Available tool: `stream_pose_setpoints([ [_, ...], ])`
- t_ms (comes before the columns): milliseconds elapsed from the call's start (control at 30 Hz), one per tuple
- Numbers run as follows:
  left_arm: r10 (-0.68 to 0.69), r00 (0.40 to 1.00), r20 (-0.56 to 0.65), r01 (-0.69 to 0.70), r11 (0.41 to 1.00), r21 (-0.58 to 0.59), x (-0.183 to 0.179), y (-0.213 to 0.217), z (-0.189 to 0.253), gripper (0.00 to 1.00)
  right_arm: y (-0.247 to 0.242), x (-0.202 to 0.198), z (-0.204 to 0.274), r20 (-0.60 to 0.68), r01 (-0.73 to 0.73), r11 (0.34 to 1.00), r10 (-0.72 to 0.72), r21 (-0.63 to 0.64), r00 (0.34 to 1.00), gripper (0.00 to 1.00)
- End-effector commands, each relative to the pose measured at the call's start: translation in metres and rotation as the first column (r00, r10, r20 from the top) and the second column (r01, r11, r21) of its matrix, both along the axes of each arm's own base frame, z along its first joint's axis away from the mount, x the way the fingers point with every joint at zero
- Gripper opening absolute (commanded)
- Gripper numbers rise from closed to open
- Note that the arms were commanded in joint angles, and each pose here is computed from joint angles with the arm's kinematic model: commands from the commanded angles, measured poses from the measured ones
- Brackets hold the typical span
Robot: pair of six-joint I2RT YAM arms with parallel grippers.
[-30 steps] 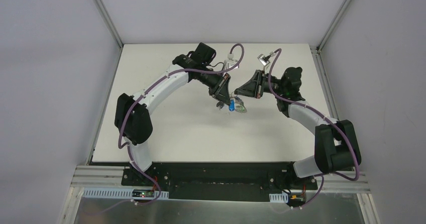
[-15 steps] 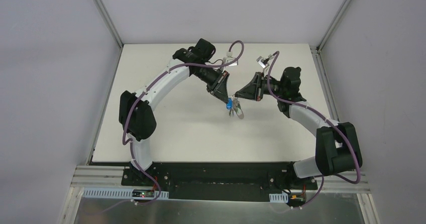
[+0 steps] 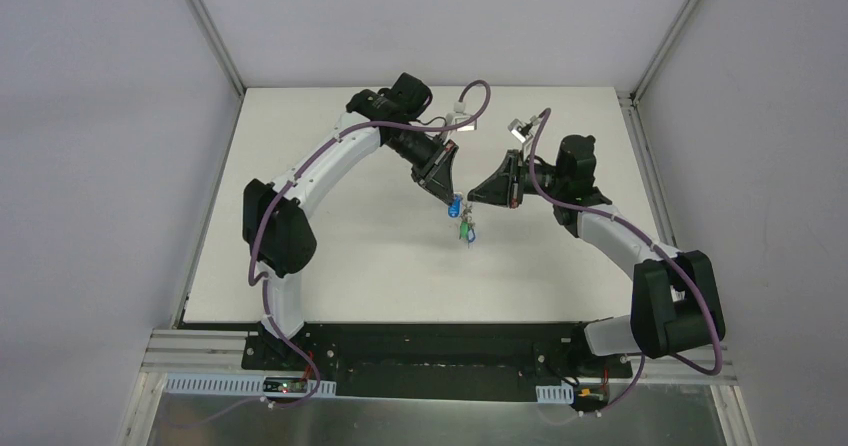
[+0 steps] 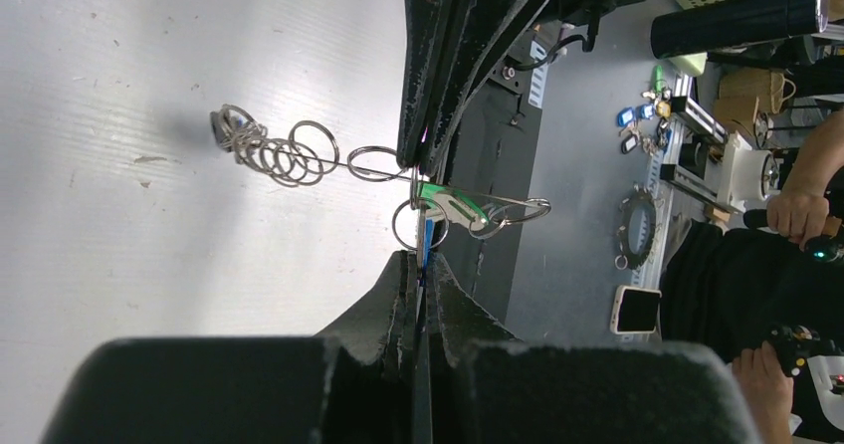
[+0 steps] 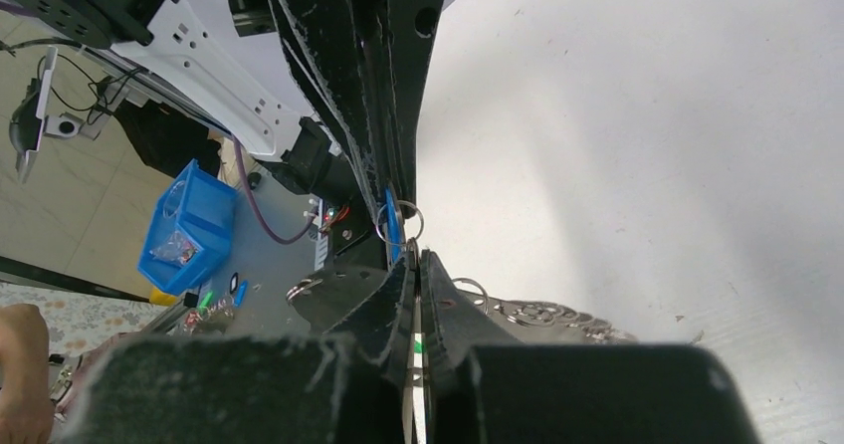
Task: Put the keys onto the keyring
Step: Adjust the key on the keyring, then place the keyring at the center of the board.
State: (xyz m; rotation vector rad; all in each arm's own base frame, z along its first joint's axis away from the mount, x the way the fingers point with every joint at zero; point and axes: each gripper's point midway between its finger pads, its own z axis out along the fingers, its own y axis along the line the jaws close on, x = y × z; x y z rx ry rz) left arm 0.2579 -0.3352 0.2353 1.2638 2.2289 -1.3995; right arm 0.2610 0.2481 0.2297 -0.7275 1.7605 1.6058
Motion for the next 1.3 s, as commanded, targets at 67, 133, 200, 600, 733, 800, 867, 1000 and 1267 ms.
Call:
stream_pose_setpoints([
  [67, -0.008, 1.000, 0.027, 0.008, 1.000, 0.014, 0.006, 0.007, 0.005, 0.00, 0.000, -0.004, 0.004, 0.071, -0.006, 1.000, 0.008, -0.021, 0.997, 0.19],
  [133, 0.003, 1.000, 0.028, -0.004, 1.000, 0.031, 0.013, 0.009, -0.001, 0.00, -0.002, -0.002, 0.004, 0.079, 0.009, 0.999, -0.006, -0.031, 0.997, 0.30],
  [200, 0.010, 1.000, 0.022, -0.011, 0.998, 0.056, 0.019, 0.014, -0.009, 0.00, -0.005, -0.001, 0.007, 0.090, 0.024, 0.999, -0.020, -0.038, 0.996, 0.37],
  [600, -0.008, 0.999, -0.046, 0.025, 0.922, 0.387, 0.014, 0.089, -0.095, 0.00, -0.026, 0.007, 0.001, 0.106, 0.091, 0.992, -0.083, -0.082, 0.991, 0.49],
  [733, -0.010, 0.995, -0.103, 0.058, 0.881, 0.470, 0.000, 0.106, -0.123, 0.00, -0.029, 0.009, -0.005, 0.115, 0.099, 0.990, -0.088, -0.099, 0.989, 0.50],
  [800, -0.007, 0.992, -0.124, 0.069, 0.862, 0.502, -0.006, 0.114, -0.132, 0.00, -0.030, 0.010, -0.006, 0.116, 0.104, 0.989, -0.091, -0.104, 0.989, 0.50],
  [867, -0.001, 0.990, -0.143, 0.078, 0.844, 0.530, -0.012, 0.120, -0.140, 0.00, -0.031, 0.010, -0.008, 0.120, 0.106, 0.988, -0.093, -0.111, 0.989, 0.50],
  [1000, 0.013, 0.984, -0.178, 0.092, 0.816, 0.570, -0.023, 0.130, -0.151, 0.00, -0.035, 0.012, -0.010, 0.123, 0.121, 0.986, -0.107, -0.118, 0.987, 0.50],
  [1267, 0.043, 0.974, -0.223, 0.116, 0.750, 0.651, -0.033, 0.148, -0.175, 0.00, -0.038, 0.014, -0.010, 0.131, 0.137, 0.983, -0.121, -0.120, 0.984, 0.50],
])
